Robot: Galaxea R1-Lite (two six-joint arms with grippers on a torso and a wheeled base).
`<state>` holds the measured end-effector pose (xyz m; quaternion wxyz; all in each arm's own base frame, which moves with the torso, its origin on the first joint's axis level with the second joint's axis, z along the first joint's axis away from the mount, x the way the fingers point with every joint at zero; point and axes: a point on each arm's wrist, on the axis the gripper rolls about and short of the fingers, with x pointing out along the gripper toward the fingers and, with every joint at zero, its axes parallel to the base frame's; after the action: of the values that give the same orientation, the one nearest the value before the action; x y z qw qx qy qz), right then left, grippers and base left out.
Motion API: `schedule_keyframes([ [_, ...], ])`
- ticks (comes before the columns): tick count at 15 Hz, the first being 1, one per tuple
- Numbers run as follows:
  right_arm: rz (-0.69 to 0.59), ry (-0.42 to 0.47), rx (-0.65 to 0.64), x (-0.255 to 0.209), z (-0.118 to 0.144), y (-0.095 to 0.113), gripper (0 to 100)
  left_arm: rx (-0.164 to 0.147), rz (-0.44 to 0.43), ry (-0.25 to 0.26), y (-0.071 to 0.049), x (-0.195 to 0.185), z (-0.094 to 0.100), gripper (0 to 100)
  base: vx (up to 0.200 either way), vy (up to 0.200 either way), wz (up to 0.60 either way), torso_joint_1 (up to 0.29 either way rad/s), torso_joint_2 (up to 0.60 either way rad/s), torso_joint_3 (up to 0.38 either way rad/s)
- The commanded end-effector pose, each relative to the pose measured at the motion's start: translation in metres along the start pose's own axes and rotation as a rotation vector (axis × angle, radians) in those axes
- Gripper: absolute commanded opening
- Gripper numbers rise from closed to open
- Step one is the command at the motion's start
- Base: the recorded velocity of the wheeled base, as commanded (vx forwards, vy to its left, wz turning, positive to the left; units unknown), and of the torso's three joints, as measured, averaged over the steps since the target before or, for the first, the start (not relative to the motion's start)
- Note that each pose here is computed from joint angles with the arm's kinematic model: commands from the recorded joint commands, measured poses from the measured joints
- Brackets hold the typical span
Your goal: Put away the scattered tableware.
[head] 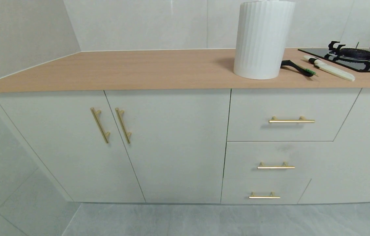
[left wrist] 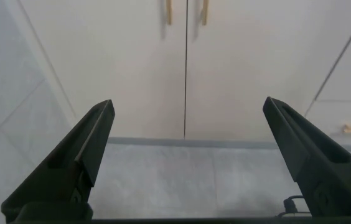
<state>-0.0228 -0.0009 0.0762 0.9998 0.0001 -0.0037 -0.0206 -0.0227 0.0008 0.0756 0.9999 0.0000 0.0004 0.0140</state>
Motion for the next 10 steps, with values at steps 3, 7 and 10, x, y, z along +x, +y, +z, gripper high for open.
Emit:
schedule_keyframes([
  [3, 0.0, 0.001, 0.0, 0.0001, 0.0001, 0.0, 100, -0.002, 0.001, -0.001, 0.0, -0.0001, 0.0003, 100, 0.0, 0.0, 0.0, 0.0, 0.0, 0.0],
  [7, 0.001, 0.001, -0.003, 0.0001, 0.0001, 0.0, 100, -0.002, 0.003, -0.001, 0.0, -0.0001, 0.0003, 100, 0.0, 0.0, 0.0, 0.0, 0.0, 0.0],
  [10, 0.001, 0.001, -0.005, 0.0001, 0.0001, 0.0, 100, -0.002, 0.001, 0.001, 0.0, 0.0001, -0.0001, 100, 0.0, 0.0, 0.0, 0.0, 0.0, 0.0],
])
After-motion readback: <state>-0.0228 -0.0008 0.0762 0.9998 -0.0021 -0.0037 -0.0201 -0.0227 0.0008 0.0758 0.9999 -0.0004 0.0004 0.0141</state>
